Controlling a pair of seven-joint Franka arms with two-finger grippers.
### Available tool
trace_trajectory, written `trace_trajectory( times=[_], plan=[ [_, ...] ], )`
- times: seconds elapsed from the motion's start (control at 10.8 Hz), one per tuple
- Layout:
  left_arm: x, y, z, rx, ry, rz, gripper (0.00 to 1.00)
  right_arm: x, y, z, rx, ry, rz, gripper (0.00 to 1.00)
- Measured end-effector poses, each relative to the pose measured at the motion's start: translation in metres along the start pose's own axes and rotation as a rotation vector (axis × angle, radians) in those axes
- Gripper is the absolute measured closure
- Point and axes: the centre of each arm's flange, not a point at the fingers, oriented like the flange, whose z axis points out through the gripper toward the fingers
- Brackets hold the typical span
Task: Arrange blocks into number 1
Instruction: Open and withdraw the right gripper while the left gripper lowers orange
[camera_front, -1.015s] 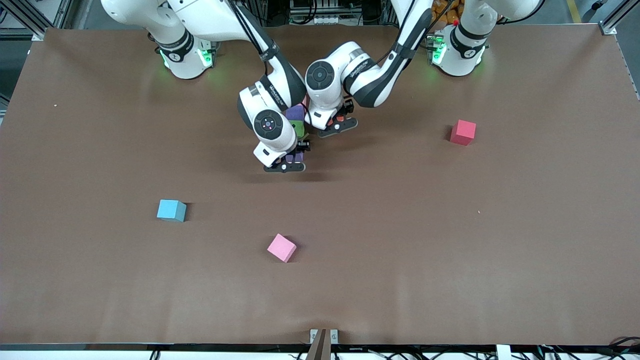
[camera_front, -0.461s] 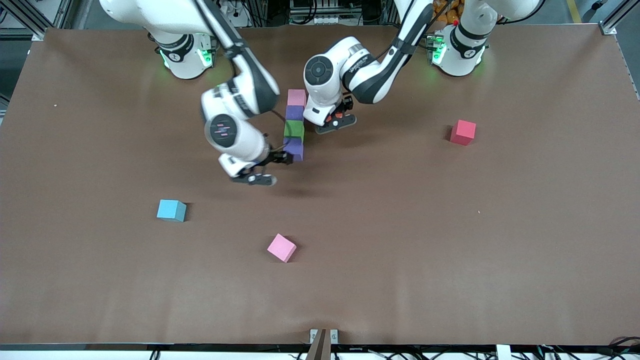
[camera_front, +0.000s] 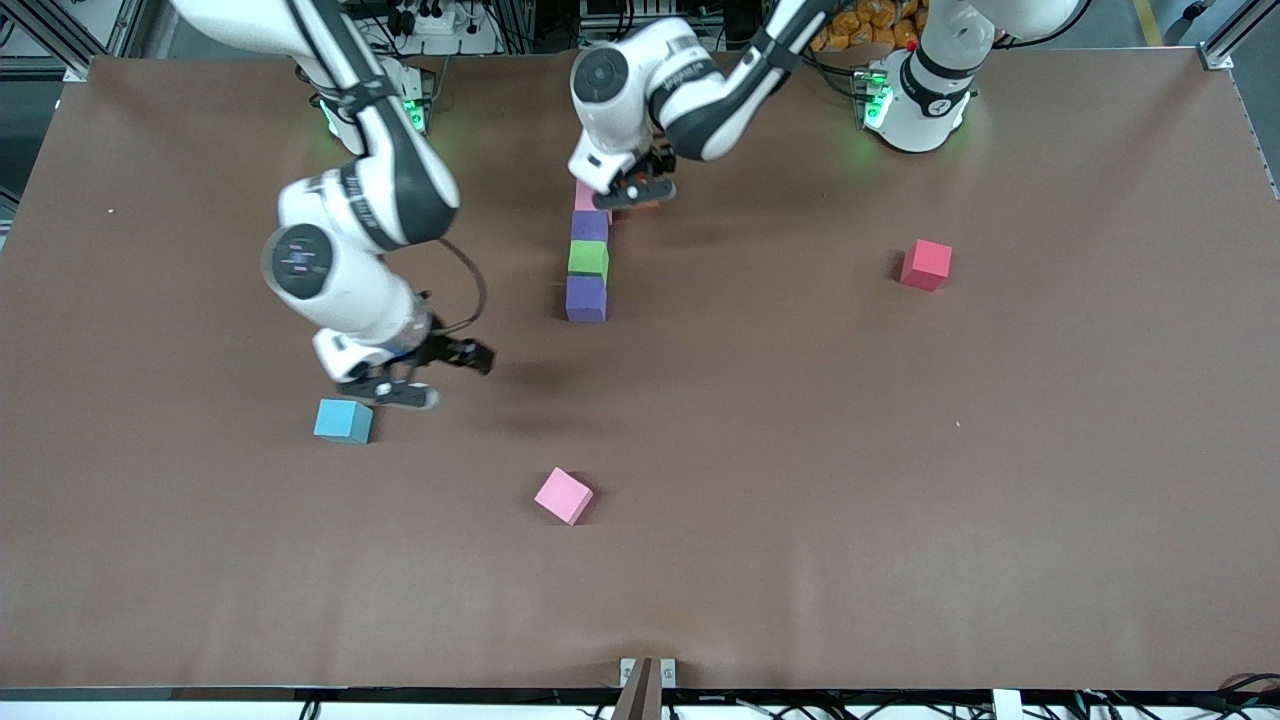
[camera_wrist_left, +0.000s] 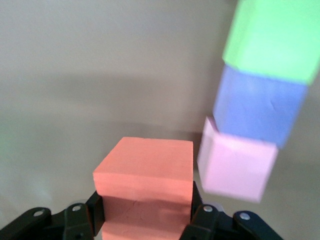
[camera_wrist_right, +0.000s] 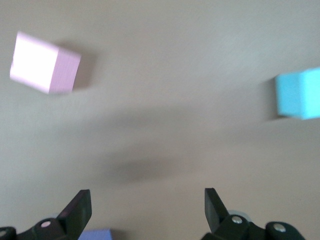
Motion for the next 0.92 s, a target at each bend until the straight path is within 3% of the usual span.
trace_trajectory(
  times=[0.18,0.46,0.65,0.92],
  plan=[
    [-0.045,0.016,0.002,-0.002,0.001,0.034,0.36,0.029,0.045,-0.040,0.018,0.075,0.045,0.00],
    [-0.111,0.038,0.045,0.052,-0.004,0.085,0.36,0.045,0.079,-0.093,-0.054,0.173,0.018,0.00],
    [-0.111,0.050,0.063,0.060,-0.007,0.095,0.36,0.058,0.104,-0.132,-0.091,0.150,-0.012,0.00],
    [-0.095,0.064,0.060,0.040,0.018,0.095,0.36,0.075,0.136,-0.168,-0.099,0.156,-0.021,0.00]
  ],
)
